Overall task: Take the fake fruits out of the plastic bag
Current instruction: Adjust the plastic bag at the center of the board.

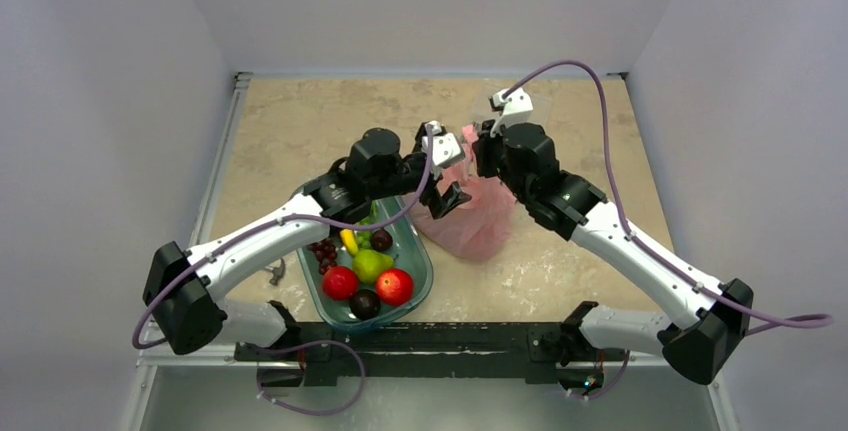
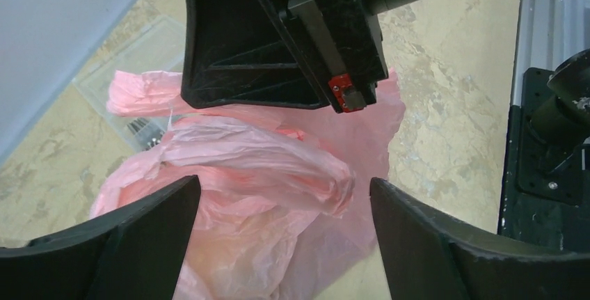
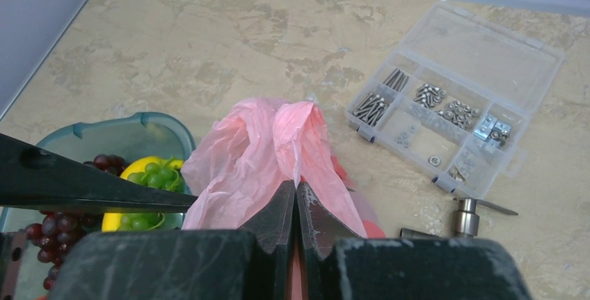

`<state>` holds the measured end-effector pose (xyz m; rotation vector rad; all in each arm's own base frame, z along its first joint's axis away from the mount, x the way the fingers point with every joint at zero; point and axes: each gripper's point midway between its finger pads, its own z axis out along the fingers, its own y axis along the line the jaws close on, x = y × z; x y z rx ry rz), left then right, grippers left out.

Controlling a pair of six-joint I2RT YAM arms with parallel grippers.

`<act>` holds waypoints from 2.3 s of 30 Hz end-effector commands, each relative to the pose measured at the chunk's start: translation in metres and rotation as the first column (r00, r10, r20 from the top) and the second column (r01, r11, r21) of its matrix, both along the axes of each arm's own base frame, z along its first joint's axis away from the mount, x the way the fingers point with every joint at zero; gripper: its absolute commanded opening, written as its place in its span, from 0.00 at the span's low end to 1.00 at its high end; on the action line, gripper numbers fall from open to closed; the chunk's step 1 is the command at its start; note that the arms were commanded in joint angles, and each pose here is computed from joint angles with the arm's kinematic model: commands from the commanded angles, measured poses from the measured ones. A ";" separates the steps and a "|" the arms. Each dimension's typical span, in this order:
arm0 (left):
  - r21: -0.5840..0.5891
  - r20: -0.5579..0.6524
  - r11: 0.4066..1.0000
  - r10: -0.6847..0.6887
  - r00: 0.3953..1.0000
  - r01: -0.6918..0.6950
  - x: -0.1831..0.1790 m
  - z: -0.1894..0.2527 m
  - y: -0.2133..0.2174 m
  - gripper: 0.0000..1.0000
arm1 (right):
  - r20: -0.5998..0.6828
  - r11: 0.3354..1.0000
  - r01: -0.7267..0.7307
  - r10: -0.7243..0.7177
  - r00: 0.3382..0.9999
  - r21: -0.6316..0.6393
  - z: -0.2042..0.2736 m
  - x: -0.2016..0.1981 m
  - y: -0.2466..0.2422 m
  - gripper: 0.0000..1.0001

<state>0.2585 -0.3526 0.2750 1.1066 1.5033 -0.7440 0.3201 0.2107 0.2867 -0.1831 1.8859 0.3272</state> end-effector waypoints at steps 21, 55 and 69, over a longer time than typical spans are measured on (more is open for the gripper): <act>-0.377 -0.537 0.798 0.226 0.813 -0.470 0.134 0.054 0.110 0.00 | 0.289 0.927 0.094 -0.207 0.935 0.362 0.028 -0.089 -0.107 0.00; -0.295 -0.435 0.891 0.196 0.879 -0.345 0.121 0.078 0.132 0.00 | 0.224 0.972 0.203 -0.225 0.948 0.116 0.093 -0.079 -0.121 0.71; -0.298 -0.403 0.895 0.197 0.894 -0.331 0.114 0.089 0.135 0.00 | -0.086 0.923 -0.122 0.097 0.992 -0.366 0.091 0.006 -0.012 0.99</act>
